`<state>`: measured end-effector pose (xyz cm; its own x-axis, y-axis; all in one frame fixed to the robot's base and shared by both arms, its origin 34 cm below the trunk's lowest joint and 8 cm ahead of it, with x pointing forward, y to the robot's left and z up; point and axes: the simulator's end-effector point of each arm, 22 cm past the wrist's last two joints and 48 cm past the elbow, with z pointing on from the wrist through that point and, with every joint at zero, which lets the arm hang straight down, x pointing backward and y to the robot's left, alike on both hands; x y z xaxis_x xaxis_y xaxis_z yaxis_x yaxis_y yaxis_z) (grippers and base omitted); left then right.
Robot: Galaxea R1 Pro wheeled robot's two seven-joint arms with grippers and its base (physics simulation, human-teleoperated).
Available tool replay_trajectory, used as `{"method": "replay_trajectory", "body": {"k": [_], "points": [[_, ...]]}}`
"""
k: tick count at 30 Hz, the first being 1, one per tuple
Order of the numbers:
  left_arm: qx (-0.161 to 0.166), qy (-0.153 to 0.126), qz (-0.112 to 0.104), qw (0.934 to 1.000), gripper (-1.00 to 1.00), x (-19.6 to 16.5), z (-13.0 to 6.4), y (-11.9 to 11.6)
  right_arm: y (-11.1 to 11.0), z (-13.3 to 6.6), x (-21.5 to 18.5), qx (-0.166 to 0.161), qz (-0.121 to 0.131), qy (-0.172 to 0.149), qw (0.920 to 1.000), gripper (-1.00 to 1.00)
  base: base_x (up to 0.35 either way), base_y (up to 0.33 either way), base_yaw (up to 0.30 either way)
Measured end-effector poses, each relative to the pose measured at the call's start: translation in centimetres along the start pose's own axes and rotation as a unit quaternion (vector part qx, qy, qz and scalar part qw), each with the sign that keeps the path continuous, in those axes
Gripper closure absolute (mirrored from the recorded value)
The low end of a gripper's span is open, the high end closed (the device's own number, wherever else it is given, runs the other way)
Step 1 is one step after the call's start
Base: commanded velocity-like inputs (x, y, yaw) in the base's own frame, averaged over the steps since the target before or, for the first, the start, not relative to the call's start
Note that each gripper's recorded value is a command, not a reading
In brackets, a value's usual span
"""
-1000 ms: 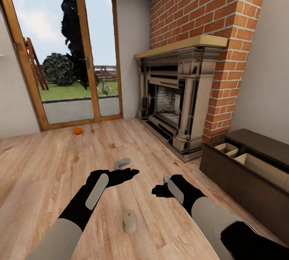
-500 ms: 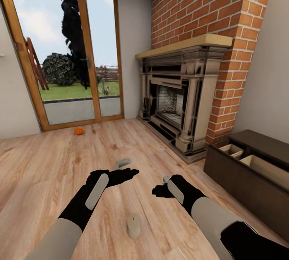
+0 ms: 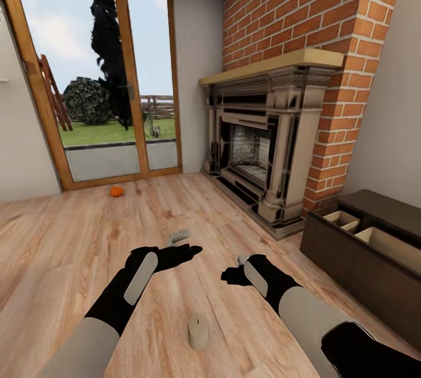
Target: Place each of the two pumpkins and all three candles from the living room inside a cabinet in the living room (use any cabinet), then make sure every cabinet is closed, and position the cauldron so it is next to a table in the living room.
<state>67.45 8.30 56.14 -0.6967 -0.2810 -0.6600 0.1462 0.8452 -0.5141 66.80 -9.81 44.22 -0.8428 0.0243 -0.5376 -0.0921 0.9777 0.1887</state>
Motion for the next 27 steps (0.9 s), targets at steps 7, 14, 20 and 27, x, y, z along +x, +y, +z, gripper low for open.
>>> {"method": "replay_trajectory", "body": {"k": [7, 14, 20, 27], "points": [[-0.001, -0.001, 0.001, 1.0000, -1.00, -0.1, 0.0, 0.0, 0.0, 0.1, 0.1, 0.005, -0.012, 0.001, 0.9999, -1.00, 0.000, 0.000, 0.282], [-0.001, -0.001, 0.001, 1.0000, -1.00, -0.1, 0.0, 0.0, 0.2, 0.3, 1.1, 0.028, -0.088, 0.007, 0.9957, -1.00, 0.000, 0.000, 0.292], [-0.002, -0.001, 0.001, 1.0000, -1.00, -0.1, 0.0, 0.1, 0.1, 0.4, 1.3, 0.034, -0.106, 0.008, 0.9937, -1.00, 0.000, 0.000, 0.292], [-0.002, 0.000, 0.001, 1.0000, -1.00, 0.0, 0.0, 0.0, 0.1, 0.5, 1.3, 0.034, -0.108, 0.009, 0.9935, -1.00, 0.000, 0.000, 0.263]]}}
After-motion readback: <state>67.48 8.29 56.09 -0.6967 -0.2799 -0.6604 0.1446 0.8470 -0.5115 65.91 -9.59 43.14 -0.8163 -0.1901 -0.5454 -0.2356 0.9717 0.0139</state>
